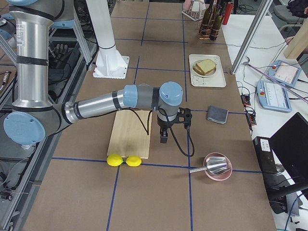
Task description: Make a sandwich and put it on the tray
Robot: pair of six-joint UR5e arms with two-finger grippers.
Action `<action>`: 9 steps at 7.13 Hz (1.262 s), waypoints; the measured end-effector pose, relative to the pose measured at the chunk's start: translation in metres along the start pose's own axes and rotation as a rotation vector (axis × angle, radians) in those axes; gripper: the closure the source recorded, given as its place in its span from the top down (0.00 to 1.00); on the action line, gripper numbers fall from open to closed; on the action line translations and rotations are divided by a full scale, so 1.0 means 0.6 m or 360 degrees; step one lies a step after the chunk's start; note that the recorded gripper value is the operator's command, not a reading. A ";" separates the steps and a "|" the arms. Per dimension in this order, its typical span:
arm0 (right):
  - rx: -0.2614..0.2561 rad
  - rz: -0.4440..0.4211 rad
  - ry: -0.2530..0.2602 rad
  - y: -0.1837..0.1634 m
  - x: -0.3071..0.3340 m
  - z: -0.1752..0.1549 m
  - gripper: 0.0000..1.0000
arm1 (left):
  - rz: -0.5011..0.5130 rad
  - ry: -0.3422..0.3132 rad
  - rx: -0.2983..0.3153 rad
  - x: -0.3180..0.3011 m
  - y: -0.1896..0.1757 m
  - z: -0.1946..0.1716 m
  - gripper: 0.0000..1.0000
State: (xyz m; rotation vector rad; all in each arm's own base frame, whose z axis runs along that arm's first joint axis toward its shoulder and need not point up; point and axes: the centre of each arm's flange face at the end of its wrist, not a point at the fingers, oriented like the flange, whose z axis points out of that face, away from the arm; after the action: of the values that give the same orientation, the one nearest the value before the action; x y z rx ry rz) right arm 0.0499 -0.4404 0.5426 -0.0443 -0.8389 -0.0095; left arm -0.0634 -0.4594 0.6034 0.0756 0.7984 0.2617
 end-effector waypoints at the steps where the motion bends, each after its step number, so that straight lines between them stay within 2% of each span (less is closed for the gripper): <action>1: -0.0004 0.0004 0.0001 0.000 0.001 0.002 1.00 | 0.0019 -0.0006 0.0018 0.009 0.002 -0.008 1.00; 5: -0.0017 0.0011 -0.0010 -0.002 0.004 0.009 1.00 | 0.0066 -0.0038 0.0057 0.026 -0.032 -0.038 1.00; 9: -0.0017 0.0012 -0.0019 -0.003 0.004 0.010 1.00 | 0.0008 -0.0024 0.0048 0.018 0.003 -0.035 1.00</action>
State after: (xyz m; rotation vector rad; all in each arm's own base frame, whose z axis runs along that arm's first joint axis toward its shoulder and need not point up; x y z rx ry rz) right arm 0.0467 -0.4421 0.5484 -0.0576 -0.8509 -0.0069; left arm -0.0715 -0.4554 0.5817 0.1074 0.7874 0.2536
